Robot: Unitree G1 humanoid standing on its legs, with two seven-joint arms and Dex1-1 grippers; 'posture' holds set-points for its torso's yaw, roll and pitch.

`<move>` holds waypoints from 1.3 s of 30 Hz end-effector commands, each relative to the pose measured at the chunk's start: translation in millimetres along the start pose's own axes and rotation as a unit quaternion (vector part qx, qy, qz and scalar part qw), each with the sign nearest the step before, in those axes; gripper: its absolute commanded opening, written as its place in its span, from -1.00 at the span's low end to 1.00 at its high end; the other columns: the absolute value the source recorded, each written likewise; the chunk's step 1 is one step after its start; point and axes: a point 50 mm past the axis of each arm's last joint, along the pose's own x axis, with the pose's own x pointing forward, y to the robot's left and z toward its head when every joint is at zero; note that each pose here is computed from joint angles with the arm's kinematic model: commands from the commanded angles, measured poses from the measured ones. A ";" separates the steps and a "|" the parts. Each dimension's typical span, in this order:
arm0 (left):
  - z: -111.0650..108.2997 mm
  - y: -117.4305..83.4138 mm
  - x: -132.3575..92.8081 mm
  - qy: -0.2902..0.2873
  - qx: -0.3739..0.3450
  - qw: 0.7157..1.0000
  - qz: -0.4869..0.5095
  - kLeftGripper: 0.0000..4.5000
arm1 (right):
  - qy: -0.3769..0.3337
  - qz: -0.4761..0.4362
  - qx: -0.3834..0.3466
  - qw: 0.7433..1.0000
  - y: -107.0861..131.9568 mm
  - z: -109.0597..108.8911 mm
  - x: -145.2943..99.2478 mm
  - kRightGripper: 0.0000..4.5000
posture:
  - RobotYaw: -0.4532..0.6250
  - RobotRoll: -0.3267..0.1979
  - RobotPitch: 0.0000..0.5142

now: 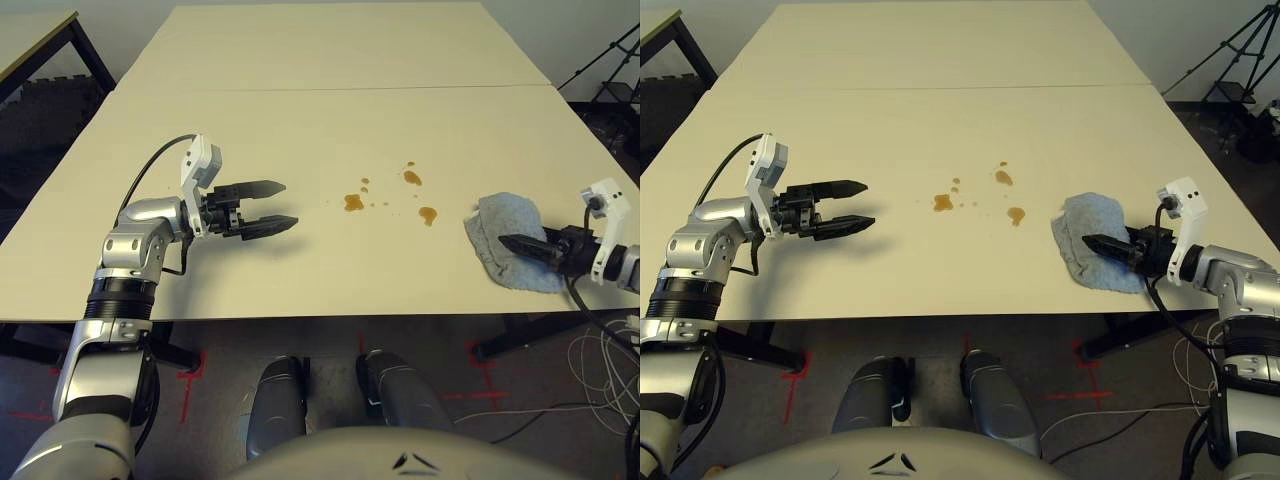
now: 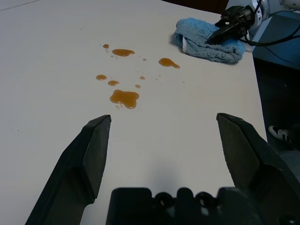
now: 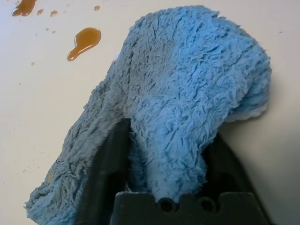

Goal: Wipe the water off the table with a rag.

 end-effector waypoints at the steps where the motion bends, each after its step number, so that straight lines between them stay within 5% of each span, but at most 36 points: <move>1: 0.1 -0.2 -2.6 0.011 0.009 1.000 0.002 1.00 | 0.016 0.006 0.006 1.000 2.6 -5.1 5.4 -0.45 | -0.53 0.25 -0.57; 5: -0.3 0.5 -3.1 0.012 0.008 1.000 0.003 1.00 | -0.048 0.010 0.039 0.998 6.9 15.3 7.8 -0.91 | -0.53 0.25 -0.57; 13: -0.9 0.6 -4.5 0.016 0.008 1.000 0.003 1.00 | -0.076 0.007 0.098 0.992 25.5 35.3 16.7 -0.93 | -0.54 0.25 -0.56; 24: -1.0 -0.1 -10.8 0.023 0.009 1.000 0.000 1.00 | -0.018 -0.009 0.079 0.997 47.9 16.2 47.5 -0.93 | -0.53 0.25 -0.55; 39: -1.8 -0.6 -9.7 0.027 0.013 1.000 -0.004 1.00 | -0.016 0.084 0.078 0.993 104.0 18.8 100.8 -0.94 | -0.50 0.25 -0.59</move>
